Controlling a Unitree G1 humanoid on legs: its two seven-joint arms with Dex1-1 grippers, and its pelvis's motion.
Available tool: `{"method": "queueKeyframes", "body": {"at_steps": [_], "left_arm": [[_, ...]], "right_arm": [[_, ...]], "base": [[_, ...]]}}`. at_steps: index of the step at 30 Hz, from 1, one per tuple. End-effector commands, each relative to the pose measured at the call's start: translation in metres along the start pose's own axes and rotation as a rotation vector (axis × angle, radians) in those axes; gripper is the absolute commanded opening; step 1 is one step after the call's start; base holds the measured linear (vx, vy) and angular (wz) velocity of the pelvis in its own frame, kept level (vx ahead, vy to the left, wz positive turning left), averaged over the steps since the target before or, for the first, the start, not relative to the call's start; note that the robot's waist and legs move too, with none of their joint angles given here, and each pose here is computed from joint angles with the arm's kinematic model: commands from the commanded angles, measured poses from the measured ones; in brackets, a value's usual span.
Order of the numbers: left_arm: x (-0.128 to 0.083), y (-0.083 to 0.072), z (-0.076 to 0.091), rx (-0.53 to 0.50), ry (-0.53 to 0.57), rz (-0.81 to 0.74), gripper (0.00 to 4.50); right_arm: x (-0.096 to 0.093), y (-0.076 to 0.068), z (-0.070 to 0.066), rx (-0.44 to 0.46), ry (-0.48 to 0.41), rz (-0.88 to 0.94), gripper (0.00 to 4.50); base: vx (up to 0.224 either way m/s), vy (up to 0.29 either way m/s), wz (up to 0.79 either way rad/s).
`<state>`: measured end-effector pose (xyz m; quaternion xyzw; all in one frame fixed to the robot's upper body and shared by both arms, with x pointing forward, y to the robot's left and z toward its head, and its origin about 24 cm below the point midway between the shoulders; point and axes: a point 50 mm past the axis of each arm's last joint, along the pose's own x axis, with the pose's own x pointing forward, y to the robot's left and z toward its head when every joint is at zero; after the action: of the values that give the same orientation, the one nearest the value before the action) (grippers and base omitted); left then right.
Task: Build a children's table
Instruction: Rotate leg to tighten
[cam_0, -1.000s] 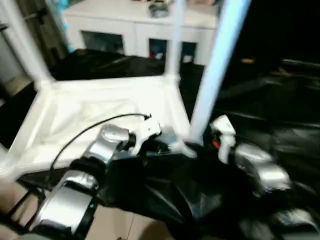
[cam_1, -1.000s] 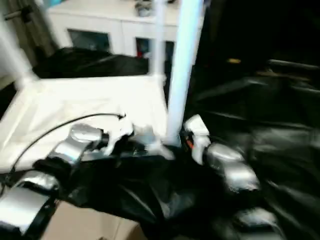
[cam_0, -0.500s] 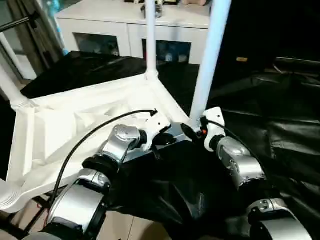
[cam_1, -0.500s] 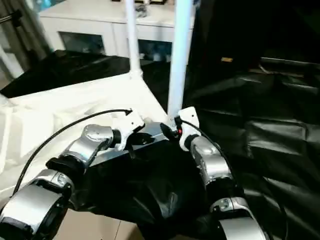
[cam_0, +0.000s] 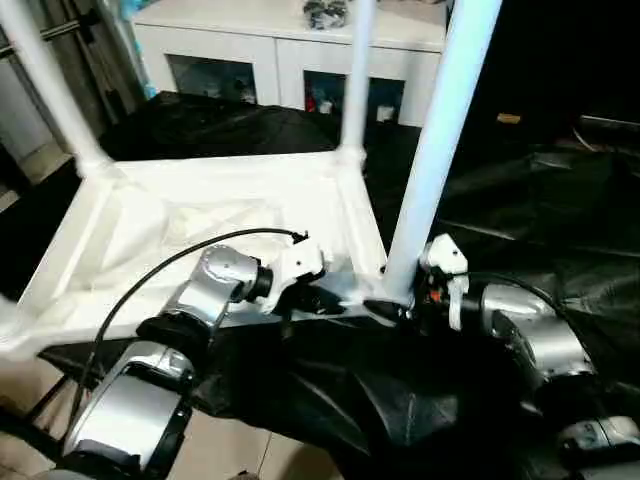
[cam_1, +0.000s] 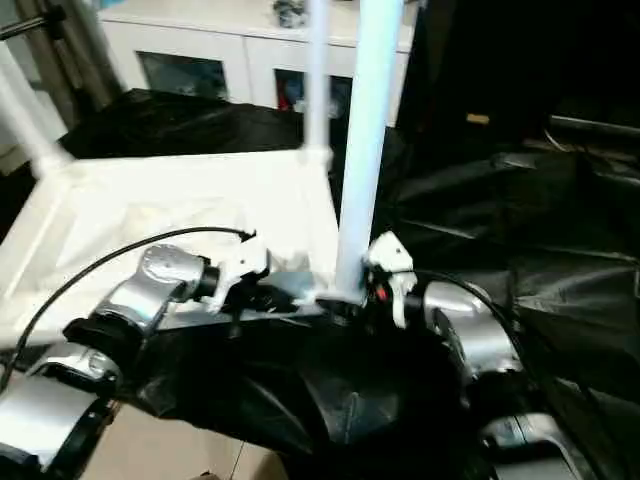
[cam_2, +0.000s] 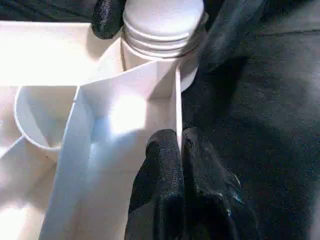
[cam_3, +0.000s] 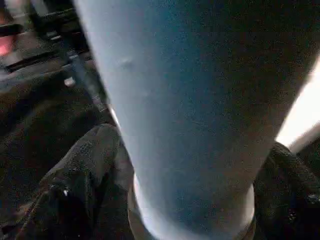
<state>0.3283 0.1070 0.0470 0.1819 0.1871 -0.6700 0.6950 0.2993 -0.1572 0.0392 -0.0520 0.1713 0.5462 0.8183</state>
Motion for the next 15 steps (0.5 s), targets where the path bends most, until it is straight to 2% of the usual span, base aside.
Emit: {"method": "queueKeyframes", "body": {"at_steps": [1, 4, 11, 15], "left_arm": [[0.003, -0.004, 0.0, 0.01, 0.004, -0.042, 0.0], [0.001, -0.004, -0.001, 0.009, 0.003, -0.049, 0.0], [0.004, -0.005, 0.0, 0.005, -0.012, -0.06, 0.0], [0.011, 0.002, 0.004, -0.015, -0.017, 0.048, 0.0]], "right_arm": [[0.009, 0.013, -0.002, -0.006, 0.023, 0.117, 3.56], [0.008, 0.015, -0.003, -0.006, 0.032, 0.139, 3.17], [0.011, 0.02, -0.005, 0.015, 0.028, 0.158, 2.79], [0.019, 0.012, -0.008, 0.049, 0.0, 0.014, 2.74]], "base": [[0.0, 0.0, 0.0], [0.0, 0.0, 0.0], [0.0, 0.0, 0.0], [0.0, 0.0, 0.0]]}}
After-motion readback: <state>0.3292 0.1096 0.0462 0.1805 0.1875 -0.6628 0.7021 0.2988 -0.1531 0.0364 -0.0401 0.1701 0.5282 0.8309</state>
